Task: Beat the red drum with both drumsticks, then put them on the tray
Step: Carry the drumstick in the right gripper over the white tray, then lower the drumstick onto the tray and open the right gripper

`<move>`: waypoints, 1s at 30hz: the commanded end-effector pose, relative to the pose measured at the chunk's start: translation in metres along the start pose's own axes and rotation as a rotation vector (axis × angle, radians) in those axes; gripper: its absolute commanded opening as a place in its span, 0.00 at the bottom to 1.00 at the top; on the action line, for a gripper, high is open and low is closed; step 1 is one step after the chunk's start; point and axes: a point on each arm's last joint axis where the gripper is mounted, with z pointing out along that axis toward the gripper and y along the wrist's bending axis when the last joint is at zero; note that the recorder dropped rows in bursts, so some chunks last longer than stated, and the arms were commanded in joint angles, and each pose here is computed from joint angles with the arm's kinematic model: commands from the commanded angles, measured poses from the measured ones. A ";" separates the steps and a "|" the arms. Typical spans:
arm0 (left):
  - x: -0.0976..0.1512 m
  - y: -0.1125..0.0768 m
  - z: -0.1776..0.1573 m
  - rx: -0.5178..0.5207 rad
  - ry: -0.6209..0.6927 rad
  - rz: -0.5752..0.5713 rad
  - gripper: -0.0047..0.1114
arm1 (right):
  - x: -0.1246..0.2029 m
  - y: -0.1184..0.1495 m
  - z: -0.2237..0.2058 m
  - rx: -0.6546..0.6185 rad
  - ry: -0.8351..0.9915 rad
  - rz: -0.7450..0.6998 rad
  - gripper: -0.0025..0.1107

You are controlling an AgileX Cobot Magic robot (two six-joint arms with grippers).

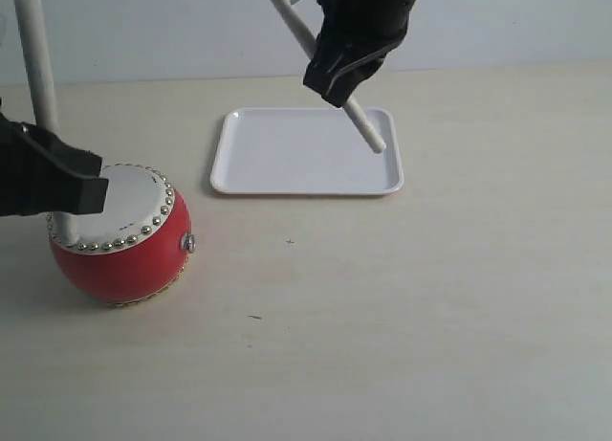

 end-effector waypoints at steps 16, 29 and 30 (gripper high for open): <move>-0.032 -0.005 -0.009 0.043 -0.342 0.239 0.04 | -0.010 -0.088 0.133 0.167 -0.155 -0.057 0.02; -0.049 0.042 0.042 -0.106 -0.247 0.120 0.04 | -0.010 -0.099 0.154 0.292 -0.139 -0.421 0.02; -0.050 0.042 0.045 -0.106 -0.243 0.120 0.04 | -0.010 -0.099 0.156 0.297 -0.137 -0.453 0.02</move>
